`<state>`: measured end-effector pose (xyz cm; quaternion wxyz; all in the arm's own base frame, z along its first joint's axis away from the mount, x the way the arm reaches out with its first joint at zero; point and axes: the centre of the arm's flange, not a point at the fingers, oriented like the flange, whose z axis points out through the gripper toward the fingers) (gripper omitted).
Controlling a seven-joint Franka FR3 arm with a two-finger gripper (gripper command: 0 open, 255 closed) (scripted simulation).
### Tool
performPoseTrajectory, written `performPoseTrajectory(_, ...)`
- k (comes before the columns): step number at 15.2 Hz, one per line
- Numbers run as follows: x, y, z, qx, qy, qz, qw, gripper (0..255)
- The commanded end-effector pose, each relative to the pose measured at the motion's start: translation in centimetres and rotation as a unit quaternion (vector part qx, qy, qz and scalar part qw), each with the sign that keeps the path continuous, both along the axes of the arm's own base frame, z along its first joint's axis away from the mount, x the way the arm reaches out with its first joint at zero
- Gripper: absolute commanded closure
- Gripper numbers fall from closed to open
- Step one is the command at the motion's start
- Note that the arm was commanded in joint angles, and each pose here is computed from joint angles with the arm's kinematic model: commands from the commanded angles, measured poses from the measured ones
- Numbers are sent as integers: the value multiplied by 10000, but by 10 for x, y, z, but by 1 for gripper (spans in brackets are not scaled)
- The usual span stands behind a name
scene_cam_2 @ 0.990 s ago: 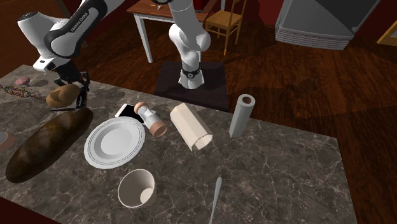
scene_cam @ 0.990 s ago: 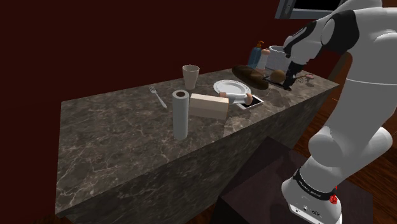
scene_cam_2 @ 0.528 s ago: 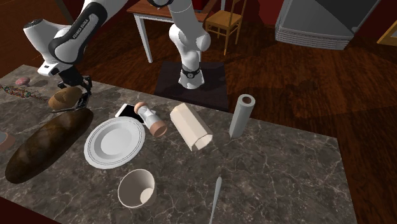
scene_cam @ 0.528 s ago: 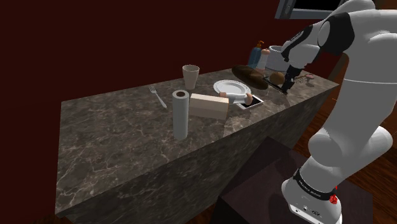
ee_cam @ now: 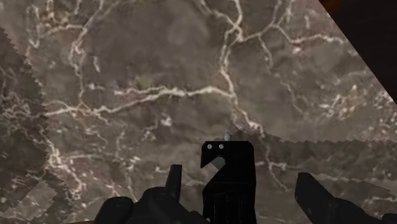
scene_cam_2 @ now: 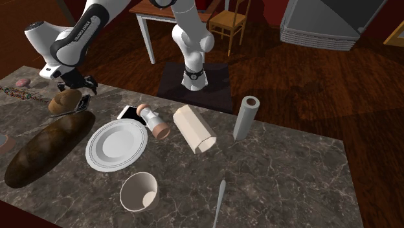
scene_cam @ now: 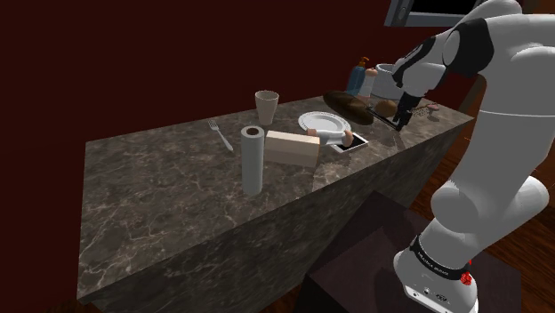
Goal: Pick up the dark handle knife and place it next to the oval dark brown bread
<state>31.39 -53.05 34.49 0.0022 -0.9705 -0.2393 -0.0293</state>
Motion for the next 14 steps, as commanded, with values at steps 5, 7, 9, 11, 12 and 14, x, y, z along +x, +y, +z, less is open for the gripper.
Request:
performPoseTrajectory(5,-3,-1,39,3,1,4,10000,0)
performPoseTrajectory(7,-3,-1,49,3,1,4,10000,0)
performPoseTrajectory(9,-3,-1,49,3,1,4,10000,0)
performPoseTrajectory(11,-3,-1,49,3,1,4,10000,0)
performPoseTrajectory(12,-3,-1,49,3,1,4,10000,0)
performPoseTrajectory(14,-3,-1,49,3,1,4,10000,0)
